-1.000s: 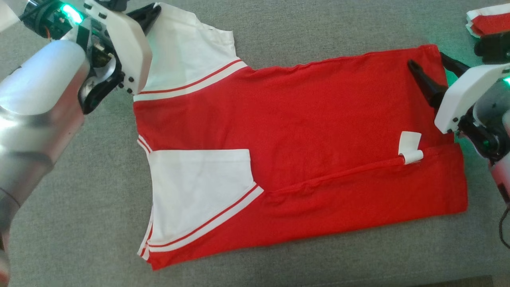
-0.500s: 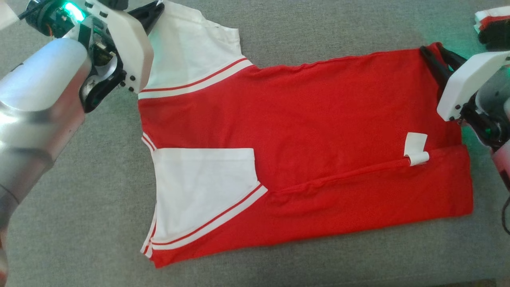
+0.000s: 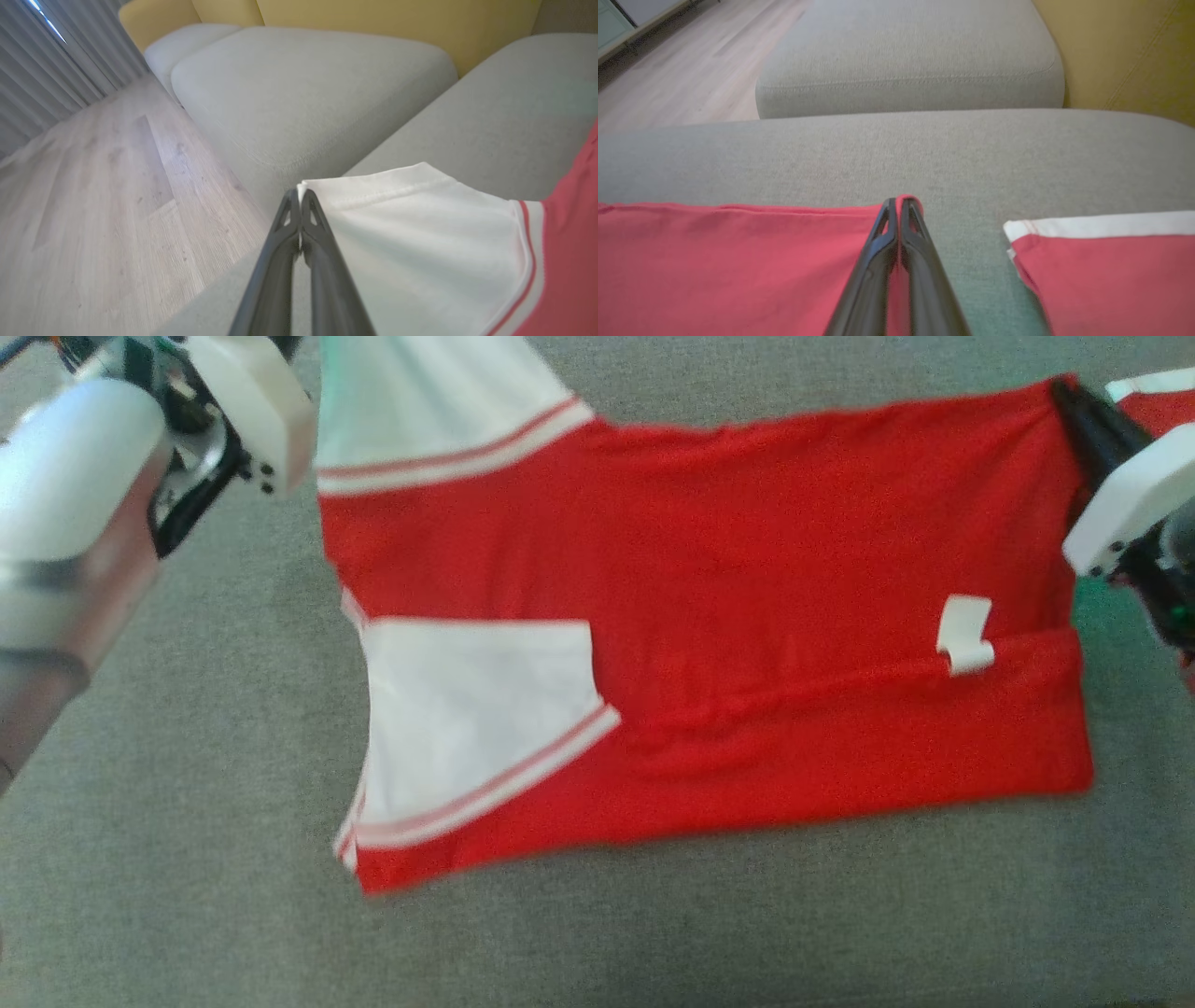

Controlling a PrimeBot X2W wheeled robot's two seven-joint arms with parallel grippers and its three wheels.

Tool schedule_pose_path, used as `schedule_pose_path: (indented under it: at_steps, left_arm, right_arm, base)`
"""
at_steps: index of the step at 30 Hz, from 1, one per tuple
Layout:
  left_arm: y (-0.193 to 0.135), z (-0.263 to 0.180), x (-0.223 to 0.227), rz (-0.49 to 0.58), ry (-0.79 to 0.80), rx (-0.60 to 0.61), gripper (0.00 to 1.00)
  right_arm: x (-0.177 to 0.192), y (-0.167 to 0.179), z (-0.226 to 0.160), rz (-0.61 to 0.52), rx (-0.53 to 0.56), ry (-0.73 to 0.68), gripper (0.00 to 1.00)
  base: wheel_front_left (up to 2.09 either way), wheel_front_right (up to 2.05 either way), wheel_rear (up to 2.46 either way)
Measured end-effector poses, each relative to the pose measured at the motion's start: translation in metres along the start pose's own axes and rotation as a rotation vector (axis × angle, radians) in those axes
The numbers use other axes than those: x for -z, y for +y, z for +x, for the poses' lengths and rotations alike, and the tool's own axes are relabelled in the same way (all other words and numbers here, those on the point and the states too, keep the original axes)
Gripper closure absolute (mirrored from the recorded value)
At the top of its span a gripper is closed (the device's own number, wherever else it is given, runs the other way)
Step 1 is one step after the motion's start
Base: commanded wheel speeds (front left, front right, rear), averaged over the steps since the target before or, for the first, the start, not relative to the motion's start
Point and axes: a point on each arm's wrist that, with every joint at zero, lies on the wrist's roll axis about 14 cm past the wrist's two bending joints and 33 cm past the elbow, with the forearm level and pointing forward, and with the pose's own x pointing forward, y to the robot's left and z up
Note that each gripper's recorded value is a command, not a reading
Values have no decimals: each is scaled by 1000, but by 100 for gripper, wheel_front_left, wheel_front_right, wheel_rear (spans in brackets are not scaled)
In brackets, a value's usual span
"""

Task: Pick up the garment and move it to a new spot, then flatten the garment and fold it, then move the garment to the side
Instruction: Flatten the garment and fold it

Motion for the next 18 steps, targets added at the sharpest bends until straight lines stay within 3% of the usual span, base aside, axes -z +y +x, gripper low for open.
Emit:
schedule_pose_path:
  at_steps: [4,9,18]
  left_arm:
    - [12,-7,-23,-2,-89,-43,100]
    - [7,-19,-18,-41,-87,-49,100]
    - [-20,-51,19,-168,-72,-25,100]
  right_arm:
    - [-20,-8,-7,19,13,-63,100]
    - [-34,-5,-14,40,-3,-112,100]
    - [-8,4,-36,70,-34,-88,100]
  base:
    - [0,0,0]
    - [0,0,0]
    - [0,0,0]
